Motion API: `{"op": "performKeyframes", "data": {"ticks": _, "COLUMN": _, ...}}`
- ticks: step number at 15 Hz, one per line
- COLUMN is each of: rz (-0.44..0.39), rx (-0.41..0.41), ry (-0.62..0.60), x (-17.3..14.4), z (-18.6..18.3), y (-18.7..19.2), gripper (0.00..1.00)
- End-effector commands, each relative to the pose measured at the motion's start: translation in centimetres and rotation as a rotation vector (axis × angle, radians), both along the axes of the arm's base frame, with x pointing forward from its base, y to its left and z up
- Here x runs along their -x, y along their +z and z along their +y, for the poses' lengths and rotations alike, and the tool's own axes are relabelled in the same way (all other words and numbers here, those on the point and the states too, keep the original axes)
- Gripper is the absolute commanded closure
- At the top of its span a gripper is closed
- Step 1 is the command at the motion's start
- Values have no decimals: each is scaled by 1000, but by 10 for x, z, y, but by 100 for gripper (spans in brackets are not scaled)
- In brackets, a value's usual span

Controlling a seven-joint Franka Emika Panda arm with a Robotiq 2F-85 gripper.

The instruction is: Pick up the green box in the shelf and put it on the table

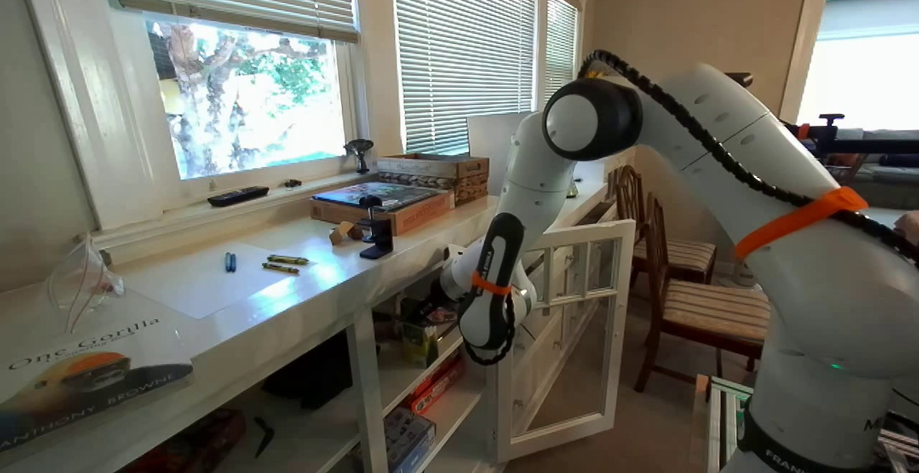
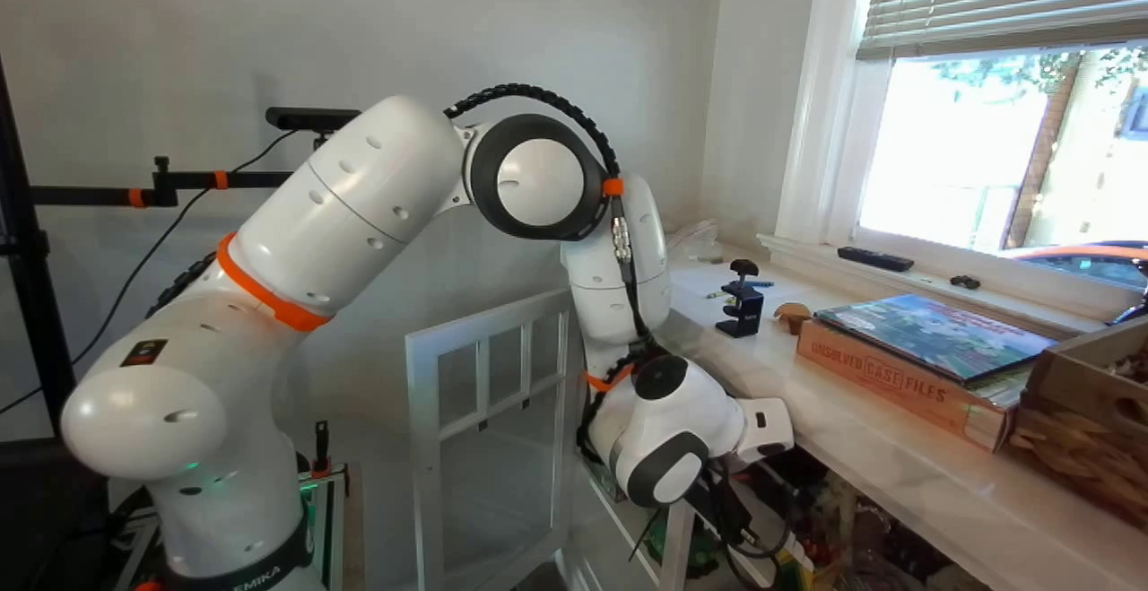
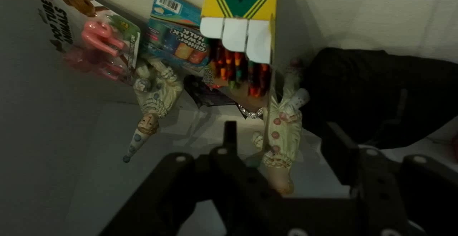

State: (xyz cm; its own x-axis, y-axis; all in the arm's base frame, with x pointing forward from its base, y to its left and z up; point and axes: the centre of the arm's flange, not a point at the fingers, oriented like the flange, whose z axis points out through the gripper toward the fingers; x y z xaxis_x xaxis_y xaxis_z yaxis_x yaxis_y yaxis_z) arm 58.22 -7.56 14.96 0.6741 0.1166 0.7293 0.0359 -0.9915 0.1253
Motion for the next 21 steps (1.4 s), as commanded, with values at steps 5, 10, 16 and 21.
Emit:
{"op": "performKeyframes", "data": {"ticks": 5, "rz": -12, "rx": -8, "ry": 8, "x": -8, "z": 3, "y": -13, "gripper": 98}}
{"op": "performKeyframes", "data": {"ticks": 10, "rz": -7, "rx": -10, "ry": 2, "x": -9, "z": 0, "y": -12, "gripper": 100}}
{"op": "performKeyframes", "data": {"ticks": 16, "rz": 21, "rx": 15, "ry": -30, "x": -6, "z": -5, "y": -7, "gripper": 100}}
{"op": "performKeyframes", "data": {"ticks": 21, "rz": 29, "rx": 17, "ry": -36, "x": -5, "z": -5, "y": -6, "gripper": 100}}
